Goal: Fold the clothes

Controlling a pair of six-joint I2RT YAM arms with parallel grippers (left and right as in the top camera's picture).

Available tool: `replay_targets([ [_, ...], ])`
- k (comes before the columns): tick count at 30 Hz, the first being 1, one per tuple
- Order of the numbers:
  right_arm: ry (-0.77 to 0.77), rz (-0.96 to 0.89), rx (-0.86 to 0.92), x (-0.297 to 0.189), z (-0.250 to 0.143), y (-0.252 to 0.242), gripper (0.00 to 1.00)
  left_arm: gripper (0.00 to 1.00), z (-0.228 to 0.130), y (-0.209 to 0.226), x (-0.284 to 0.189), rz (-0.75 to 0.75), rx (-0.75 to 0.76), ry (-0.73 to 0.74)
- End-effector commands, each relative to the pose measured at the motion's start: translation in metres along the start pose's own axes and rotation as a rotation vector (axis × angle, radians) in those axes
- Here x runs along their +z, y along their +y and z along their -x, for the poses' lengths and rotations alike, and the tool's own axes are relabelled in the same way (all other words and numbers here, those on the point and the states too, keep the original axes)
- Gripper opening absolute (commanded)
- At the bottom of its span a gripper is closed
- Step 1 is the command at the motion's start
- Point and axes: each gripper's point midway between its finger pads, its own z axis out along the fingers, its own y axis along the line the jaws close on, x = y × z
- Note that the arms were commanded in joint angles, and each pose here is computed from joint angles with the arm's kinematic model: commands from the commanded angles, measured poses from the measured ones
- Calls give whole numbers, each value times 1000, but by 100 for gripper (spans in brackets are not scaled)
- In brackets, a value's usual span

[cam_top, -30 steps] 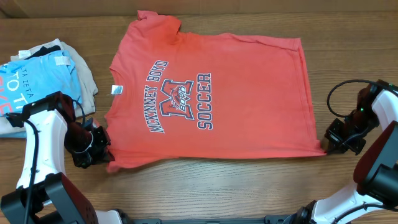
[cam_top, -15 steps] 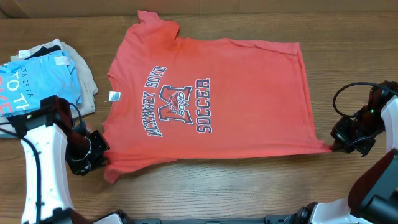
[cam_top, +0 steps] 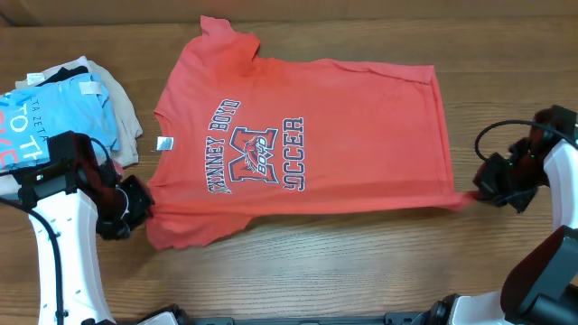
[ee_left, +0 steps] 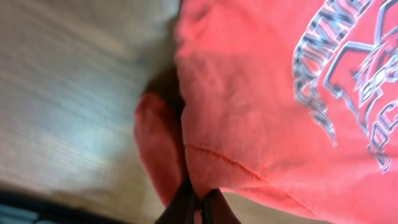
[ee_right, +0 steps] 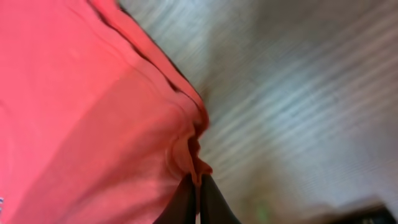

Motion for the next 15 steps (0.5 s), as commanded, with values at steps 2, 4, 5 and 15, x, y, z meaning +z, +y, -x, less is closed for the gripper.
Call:
replay_targets([
  [2, -62, 10, -72, -3, 5, 18, 4, 4, 15, -1, 4, -5, -10, -44],
  [4, -85, 13, -97, -2, 9, 25, 4, 4, 20, -5, 5, -24, -6, -58],
  [5, -98, 17, -105, -2, 11, 28, 4, 4, 22, -7, 5, -37, -4, -62],
  [15, -223, 59, -130, -7, 40, 43, 4, 4, 44, -15, 6, -67, 14, -141],
])
